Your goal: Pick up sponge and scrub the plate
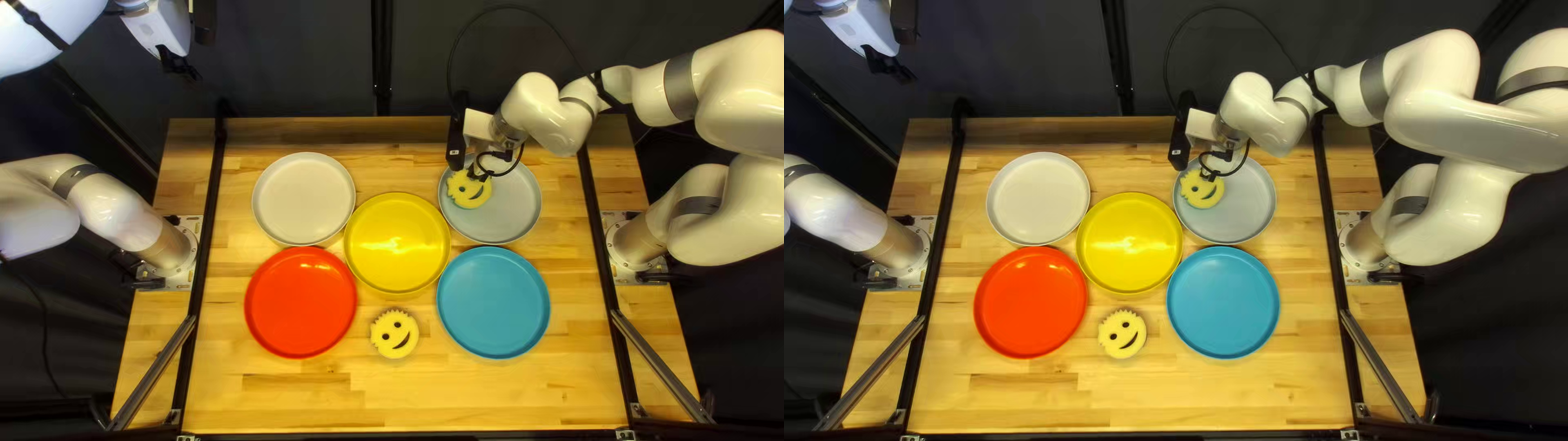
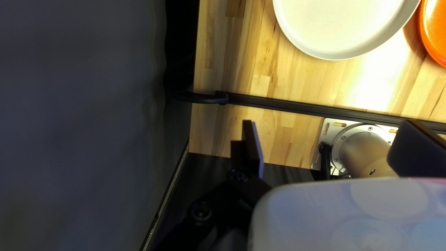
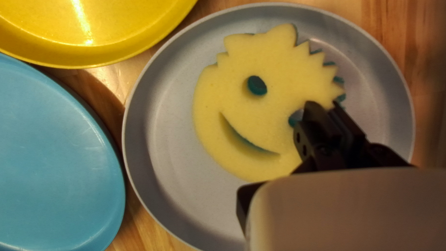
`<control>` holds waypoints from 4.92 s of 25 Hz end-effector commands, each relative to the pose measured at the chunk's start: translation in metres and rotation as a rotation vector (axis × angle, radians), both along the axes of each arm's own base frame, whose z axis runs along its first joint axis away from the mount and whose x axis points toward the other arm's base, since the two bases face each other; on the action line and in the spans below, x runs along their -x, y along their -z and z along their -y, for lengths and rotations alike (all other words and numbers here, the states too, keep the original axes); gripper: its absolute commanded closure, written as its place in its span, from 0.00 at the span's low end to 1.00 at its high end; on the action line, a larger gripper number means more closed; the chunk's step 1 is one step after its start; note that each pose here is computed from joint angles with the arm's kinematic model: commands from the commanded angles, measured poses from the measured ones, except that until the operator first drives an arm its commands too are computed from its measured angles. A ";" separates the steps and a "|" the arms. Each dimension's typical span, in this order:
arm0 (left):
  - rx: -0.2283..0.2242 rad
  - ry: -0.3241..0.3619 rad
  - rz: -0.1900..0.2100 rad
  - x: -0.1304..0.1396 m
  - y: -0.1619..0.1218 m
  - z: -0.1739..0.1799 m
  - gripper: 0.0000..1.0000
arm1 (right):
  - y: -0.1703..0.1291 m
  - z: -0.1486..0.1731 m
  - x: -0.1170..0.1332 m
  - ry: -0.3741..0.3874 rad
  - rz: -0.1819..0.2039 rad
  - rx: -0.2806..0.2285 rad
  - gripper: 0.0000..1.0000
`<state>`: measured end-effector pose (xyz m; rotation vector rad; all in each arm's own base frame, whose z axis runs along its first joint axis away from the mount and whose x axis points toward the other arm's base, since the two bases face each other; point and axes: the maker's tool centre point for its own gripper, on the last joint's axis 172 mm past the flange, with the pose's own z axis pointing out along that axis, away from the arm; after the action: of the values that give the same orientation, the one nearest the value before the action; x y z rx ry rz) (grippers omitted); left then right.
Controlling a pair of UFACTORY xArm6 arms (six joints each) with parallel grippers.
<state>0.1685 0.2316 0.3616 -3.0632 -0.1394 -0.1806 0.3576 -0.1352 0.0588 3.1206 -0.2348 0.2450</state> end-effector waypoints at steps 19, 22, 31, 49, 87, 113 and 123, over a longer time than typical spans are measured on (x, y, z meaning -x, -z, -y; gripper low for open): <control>0.000 0.000 0.000 0.000 0.000 0.000 0.00 | 0.010 0.046 -0.004 0.009 -0.045 0.011 1.00; 0.000 0.000 0.000 0.000 0.000 0.000 0.00 | 0.010 0.056 -0.002 0.016 -0.051 0.009 1.00; 0.000 0.000 0.000 0.000 0.000 0.000 0.00 | 0.004 0.032 0.015 0.013 -0.041 0.010 1.00; 0.000 0.000 0.000 0.000 0.000 0.000 0.00 | 0.009 -0.023 0.046 0.004 -0.049 0.019 1.00; 0.000 0.000 0.000 0.000 0.000 0.000 0.00 | 0.008 -0.001 0.076 -0.168 -0.009 -0.016 1.00; 0.000 0.000 0.000 0.000 0.000 0.000 0.00 | 0.006 0.063 0.067 -0.159 -0.031 -0.031 1.00; 0.000 0.000 0.000 0.000 0.000 0.000 0.00 | 0.004 0.071 0.063 -0.158 -0.037 -0.032 1.00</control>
<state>0.1685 0.2316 0.3616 -3.0632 -0.1394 -0.1806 0.2948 -0.2113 0.0541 3.1743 0.0025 0.1895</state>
